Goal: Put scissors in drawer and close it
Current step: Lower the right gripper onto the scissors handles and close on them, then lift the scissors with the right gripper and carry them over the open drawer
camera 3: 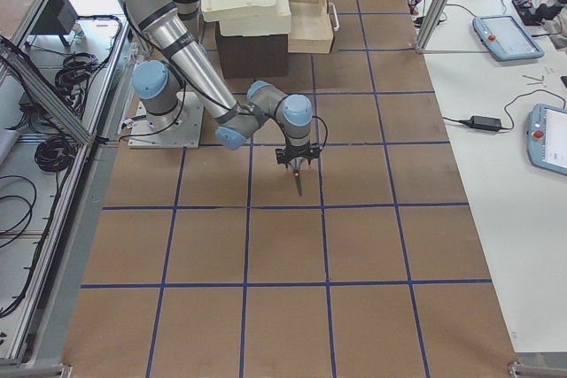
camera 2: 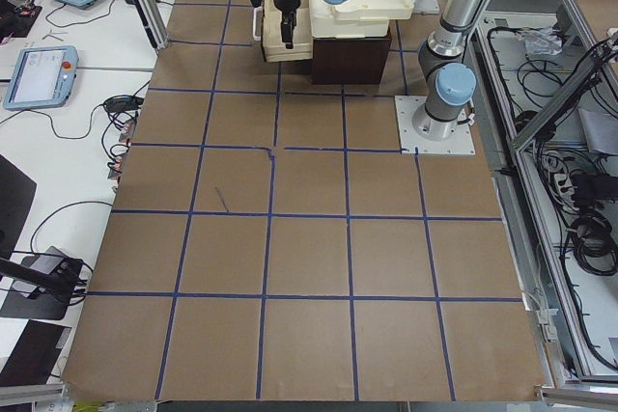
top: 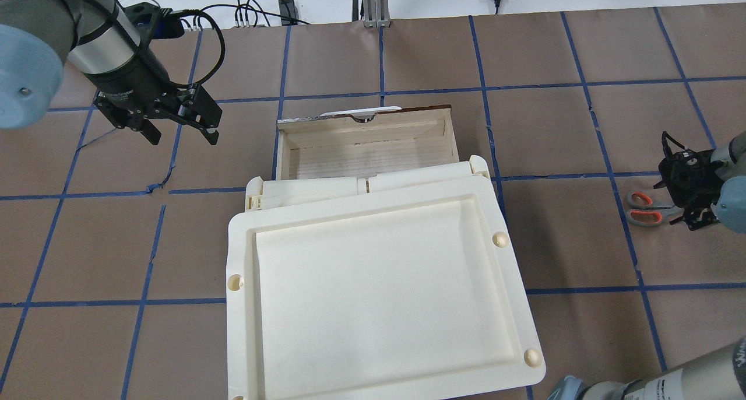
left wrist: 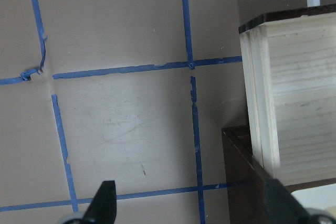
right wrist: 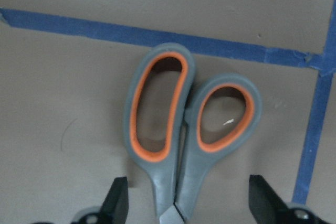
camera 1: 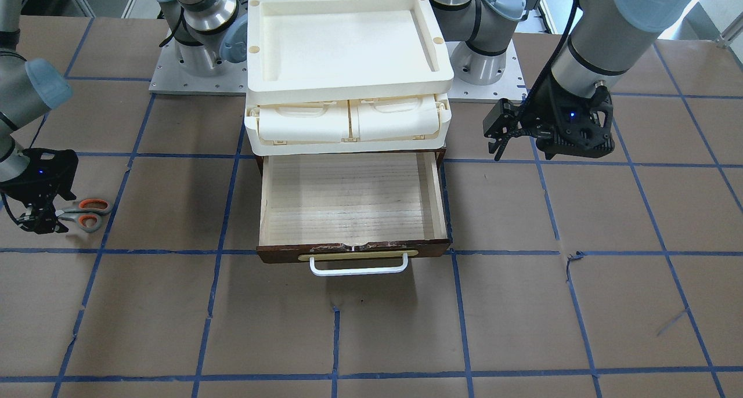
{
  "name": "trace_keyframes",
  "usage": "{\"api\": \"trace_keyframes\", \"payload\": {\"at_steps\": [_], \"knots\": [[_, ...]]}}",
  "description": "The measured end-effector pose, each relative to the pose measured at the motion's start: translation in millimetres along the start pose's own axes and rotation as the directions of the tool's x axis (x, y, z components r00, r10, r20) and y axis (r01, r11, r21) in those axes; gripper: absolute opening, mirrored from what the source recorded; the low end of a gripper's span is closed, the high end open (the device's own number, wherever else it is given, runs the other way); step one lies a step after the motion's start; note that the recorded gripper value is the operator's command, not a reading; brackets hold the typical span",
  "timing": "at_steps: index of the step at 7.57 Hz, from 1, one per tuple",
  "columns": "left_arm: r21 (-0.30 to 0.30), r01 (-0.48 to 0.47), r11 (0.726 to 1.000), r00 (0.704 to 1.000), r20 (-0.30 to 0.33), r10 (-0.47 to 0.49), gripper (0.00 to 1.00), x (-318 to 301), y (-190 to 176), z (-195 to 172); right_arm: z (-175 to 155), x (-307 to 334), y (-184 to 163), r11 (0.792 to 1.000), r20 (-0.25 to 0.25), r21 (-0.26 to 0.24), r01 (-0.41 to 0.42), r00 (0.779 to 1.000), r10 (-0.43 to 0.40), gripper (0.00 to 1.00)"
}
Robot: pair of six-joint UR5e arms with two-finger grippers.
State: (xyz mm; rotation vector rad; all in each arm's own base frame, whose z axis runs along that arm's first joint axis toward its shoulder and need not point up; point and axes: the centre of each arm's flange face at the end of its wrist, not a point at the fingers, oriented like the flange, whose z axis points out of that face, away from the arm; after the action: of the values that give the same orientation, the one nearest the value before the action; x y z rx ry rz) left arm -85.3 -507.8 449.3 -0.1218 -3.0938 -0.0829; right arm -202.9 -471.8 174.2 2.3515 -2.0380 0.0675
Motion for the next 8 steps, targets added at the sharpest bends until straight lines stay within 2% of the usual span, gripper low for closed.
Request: {"api": "trace_keyframes", "payload": {"at_steps": [1, 2, 5, 8], "knots": [[0.000, 0.000, 1.000, 1.000, 0.000, 0.000, 1.00, 0, 0, 0, 2, 0, 0, 1.000, 0.002, 0.002, -0.001, 1.000, 0.001, 0.45], [0.000, 0.000, 1.000, 1.000, 0.000, 0.000, 1.00, 0, 0, 0, 2, 0, 0, 1.000, 0.003, 0.002, -0.002, 1.000, 0.002, 0.29], [-0.001, -0.001, 1.000, 1.000, 0.000, 0.001, 1.00, 0, 0, 0, 1, -2, 3, 1.000, 0.025, -0.025, -0.006, 1.000, 0.007, 0.08], [-0.002, -0.001, 1.000, 1.000, 0.000, 0.001, 1.00, 0, 0, 1, -11, 4, 4, 0.997, 0.007, -0.049, -0.066, 0.998, 0.067, 0.00]]}}
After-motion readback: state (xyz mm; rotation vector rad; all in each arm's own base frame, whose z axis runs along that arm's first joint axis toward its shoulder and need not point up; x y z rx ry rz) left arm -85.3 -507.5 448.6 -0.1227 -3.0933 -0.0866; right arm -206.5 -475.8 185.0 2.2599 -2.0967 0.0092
